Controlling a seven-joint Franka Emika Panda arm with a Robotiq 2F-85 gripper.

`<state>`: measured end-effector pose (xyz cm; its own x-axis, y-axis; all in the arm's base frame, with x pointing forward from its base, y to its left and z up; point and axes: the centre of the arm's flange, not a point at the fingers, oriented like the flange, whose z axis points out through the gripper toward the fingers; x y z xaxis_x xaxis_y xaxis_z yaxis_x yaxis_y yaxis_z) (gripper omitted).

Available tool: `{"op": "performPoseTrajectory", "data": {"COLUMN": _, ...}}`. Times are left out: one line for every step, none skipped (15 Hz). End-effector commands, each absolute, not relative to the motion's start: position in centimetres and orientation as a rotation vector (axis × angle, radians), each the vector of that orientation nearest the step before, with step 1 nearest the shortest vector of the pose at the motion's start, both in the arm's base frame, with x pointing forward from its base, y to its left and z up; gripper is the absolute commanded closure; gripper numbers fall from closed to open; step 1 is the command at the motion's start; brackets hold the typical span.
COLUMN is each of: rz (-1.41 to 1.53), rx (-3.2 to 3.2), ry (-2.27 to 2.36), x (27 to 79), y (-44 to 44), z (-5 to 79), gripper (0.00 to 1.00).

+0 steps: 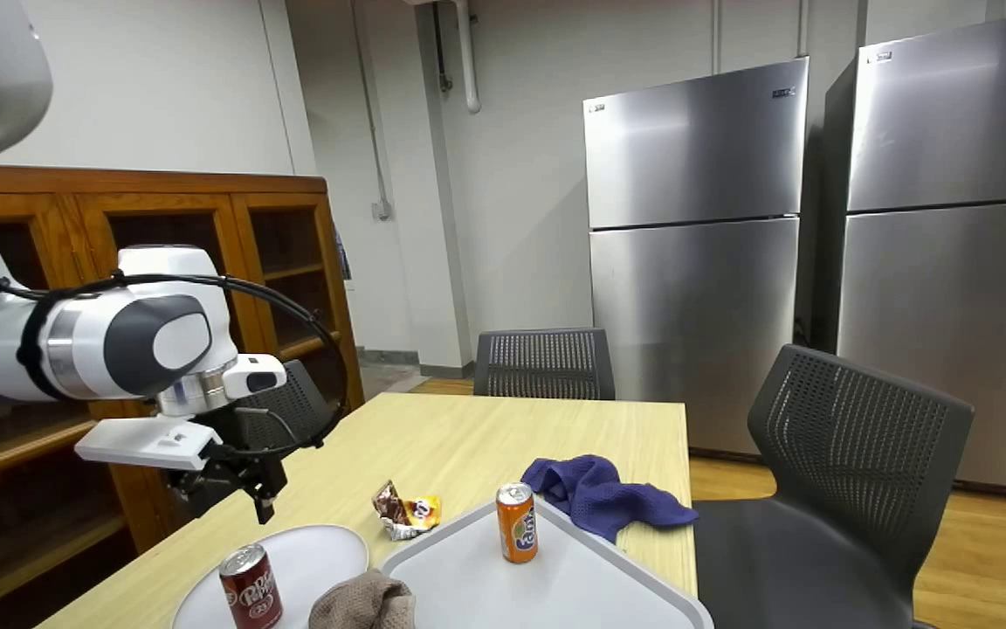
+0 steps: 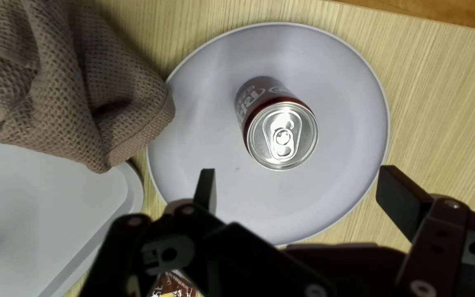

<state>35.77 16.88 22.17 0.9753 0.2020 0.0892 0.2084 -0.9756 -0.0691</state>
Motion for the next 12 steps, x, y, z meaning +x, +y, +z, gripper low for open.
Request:
{"op": "performPoseTrajectory", "data": {"rz": -0.162, "rx": -3.046, "ry": -0.328, "x": 35.7, "y": 17.6, "z": 21.0, "gripper": 0.0}}
{"op": "performPoseTrajectory", "data": {"rz": -0.171, "rx": -3.048, "ry": -0.334, "x": 35.8, "y": 17.7, "z": 20.7, "gripper": 0.0}}
{"op": "performPoseTrajectory", "data": {"rz": -0.171, "rx": -3.049, "ry": -0.342, "x": 35.8, "y": 17.8, "z": 20.5, "gripper": 0.0}}
{"op": "performPoseTrajectory", "data": {"rz": -0.175, "rx": -3.051, "ry": -0.352, "x": 35.8, "y": 17.9, "z": 20.2, "gripper": 0.0}}
{"op": "performPoseTrajectory", "data": {"rz": -0.177, "rx": -3.051, "ry": -0.365, "x": 35.8, "y": 18.0, "z": 20.0, "gripper": 0.0}}
{"op": "performPoseTrajectory", "data": {"rz": -0.174, "rx": -3.053, "ry": -0.374, "x": 35.8, "y": 18.1, "z": 19.7, "gripper": 0.0}}
{"op": "performPoseTrajectory", "data": {"rz": -0.174, "rx": -3.053, "ry": -0.384, "x": 35.8, "y": 18.2, "z": 19.5, "gripper": 0.0}}
{"op": "performPoseTrajectory", "data": {"rz": -0.173, "rx": -3.055, "ry": -0.395, "x": 35.7, "y": 18.2, "z": 19.3, "gripper": 0.0}}
{"op": "performPoseTrajectory", "data": {"rz": -0.176, "rx": -3.058, "ry": -0.404, "x": 35.7, "y": 18.3, "z": 19.0, "gripper": 0.0}}
{"op": "performPoseTrajectory", "data": {"rz": -0.174, "rx": -3.058, "ry": -0.407, "x": 35.8, "y": 18.3, "z": 18.8, "gripper": 0.0}}
{"op": "performPoseTrajectory", "data": {"rz": -0.171, "rx": -3.061, "ry": -0.405, "x": 35.8, "y": 18.2, "z": 18.5, "gripper": 0.0}}
{"op": "performPoseTrajectory", "data": {"rz": -0.169, "rx": -3.062, "ry": -0.41, "x": 35.9, "y": 18.1, "z": 18.3, "gripper": 0.0}}
